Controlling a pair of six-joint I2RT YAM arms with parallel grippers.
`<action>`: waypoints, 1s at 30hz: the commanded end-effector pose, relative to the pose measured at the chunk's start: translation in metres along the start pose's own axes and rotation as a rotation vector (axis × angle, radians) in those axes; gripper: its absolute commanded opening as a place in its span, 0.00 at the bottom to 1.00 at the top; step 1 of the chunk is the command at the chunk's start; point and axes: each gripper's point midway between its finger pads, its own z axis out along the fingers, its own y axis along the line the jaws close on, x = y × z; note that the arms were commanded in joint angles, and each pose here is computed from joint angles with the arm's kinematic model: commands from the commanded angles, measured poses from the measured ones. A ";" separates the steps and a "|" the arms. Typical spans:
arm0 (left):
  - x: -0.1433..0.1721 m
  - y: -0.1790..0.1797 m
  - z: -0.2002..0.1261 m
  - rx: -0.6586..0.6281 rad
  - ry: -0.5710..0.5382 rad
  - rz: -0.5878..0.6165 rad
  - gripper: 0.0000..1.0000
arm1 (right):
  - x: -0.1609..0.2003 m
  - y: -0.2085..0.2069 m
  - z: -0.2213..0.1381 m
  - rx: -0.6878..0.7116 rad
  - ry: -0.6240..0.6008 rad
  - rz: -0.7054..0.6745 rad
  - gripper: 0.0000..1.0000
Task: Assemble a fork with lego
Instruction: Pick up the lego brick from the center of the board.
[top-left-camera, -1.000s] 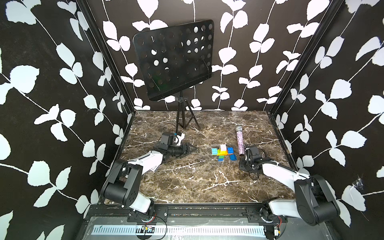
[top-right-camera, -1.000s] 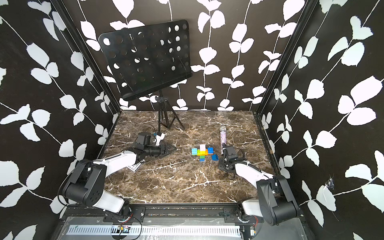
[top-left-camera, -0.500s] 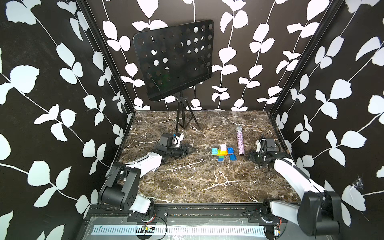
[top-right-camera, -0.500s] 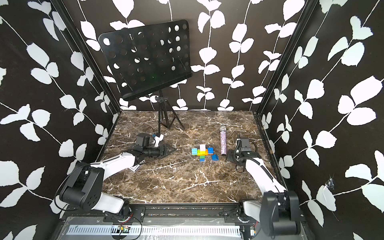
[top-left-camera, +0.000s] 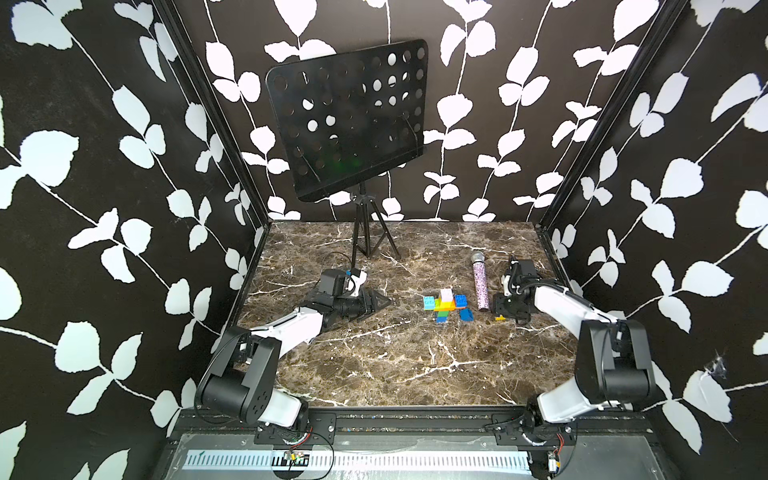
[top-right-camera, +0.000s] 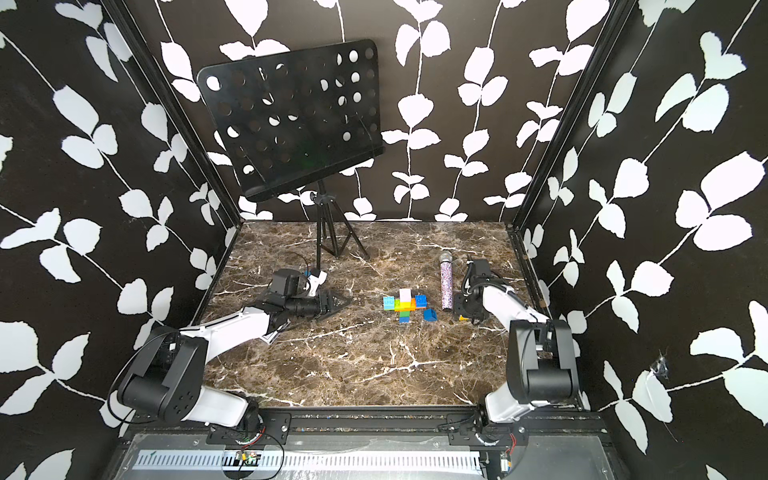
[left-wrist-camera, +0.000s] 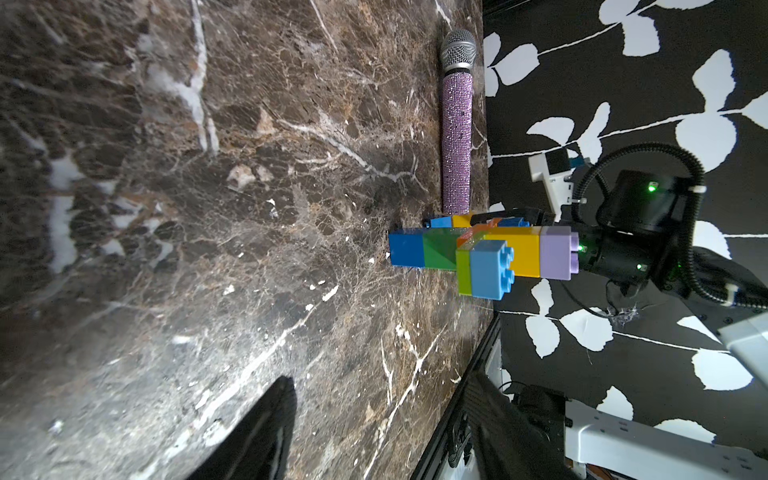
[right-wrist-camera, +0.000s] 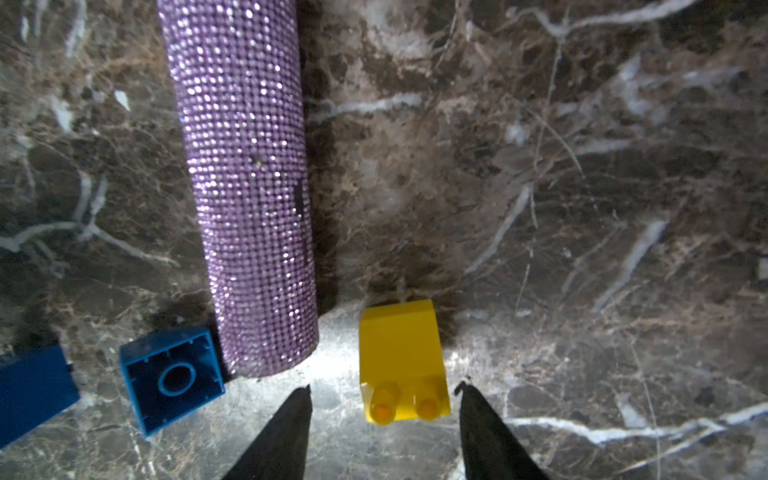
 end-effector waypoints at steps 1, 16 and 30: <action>0.002 -0.002 -0.007 -0.002 -0.016 0.021 0.67 | 0.011 -0.010 0.002 0.047 0.068 -0.090 0.55; 0.004 0.000 -0.006 -0.007 -0.017 -0.005 0.67 | 0.012 0.000 0.009 -0.018 0.151 -0.180 0.33; 0.004 -0.003 -0.004 -0.006 -0.015 -0.002 0.66 | 0.005 -0.006 -0.001 0.021 0.125 -0.195 0.42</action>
